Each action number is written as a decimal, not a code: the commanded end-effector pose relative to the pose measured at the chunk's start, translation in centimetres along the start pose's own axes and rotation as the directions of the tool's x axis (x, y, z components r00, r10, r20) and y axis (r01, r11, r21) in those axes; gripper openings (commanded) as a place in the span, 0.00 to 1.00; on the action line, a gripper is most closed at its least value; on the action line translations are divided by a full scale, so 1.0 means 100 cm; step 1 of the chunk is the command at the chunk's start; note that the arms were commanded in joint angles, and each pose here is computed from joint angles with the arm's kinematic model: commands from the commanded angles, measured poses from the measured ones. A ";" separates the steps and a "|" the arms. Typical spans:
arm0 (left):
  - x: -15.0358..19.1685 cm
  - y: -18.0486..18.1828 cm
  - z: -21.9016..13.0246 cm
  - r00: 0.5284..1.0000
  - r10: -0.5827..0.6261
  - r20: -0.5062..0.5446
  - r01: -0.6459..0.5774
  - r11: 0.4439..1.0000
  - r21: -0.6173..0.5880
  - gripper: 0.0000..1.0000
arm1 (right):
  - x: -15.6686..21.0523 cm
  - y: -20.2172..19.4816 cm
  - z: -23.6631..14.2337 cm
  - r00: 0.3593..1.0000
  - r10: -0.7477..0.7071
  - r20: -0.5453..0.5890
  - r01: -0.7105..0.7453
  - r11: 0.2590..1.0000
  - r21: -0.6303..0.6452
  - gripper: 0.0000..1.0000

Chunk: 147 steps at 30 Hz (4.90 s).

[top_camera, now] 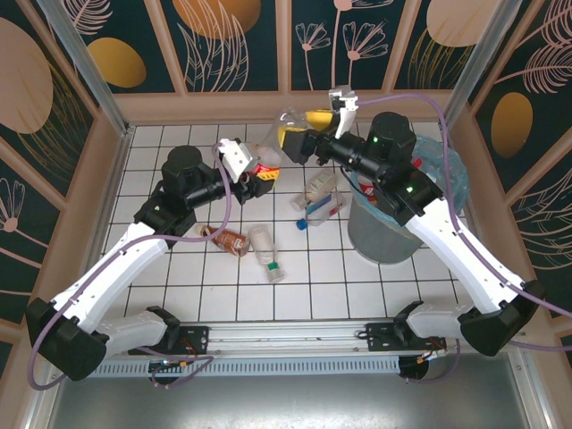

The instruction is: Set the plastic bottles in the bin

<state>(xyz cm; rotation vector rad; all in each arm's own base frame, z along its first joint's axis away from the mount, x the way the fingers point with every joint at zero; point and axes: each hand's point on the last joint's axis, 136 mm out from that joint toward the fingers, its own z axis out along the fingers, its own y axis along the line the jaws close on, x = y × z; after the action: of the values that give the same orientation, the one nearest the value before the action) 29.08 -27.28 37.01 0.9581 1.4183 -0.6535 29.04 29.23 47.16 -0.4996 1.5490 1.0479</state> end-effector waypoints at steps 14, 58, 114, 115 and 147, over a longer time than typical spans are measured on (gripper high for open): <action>-0.020 -0.026 -0.004 0.997 0.036 0.074 -0.046 0.989 0.143 0.53 | -0.010 0.014 0.010 0.999 0.020 0.048 -0.014 0.994 -0.108 0.78; -0.045 -0.028 0.007 0.976 -0.113 0.187 0.071 0.973 0.221 0.90 | -0.040 -0.116 -0.230 0.964 -0.254 -0.080 0.187 0.431 0.883 0.47; 0.056 0.087 0.010 0.899 -0.410 -0.150 0.286 0.812 -0.509 0.90 | -0.013 -0.148 -0.206 0.996 -0.049 0.077 -0.019 0.714 0.700 0.89; 0.063 0.087 0.011 0.891 -0.418 -0.176 0.279 0.812 -0.513 0.90 | -0.015 -0.141 -0.202 0.994 -0.067 0.086 -0.008 0.738 0.674 0.88; 0.235 0.113 -0.080 0.537 -0.824 -0.180 0.394 0.434 -0.810 0.90 | 0.240 -0.044 0.005 0.847 0.045 -0.530 0.150 0.936 0.318 0.79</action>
<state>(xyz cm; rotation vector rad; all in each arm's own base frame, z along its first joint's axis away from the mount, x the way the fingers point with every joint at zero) 36.02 -11.56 14.91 -0.0037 2.5000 -0.2338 25.98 32.31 24.37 -0.6971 2.0856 0.6246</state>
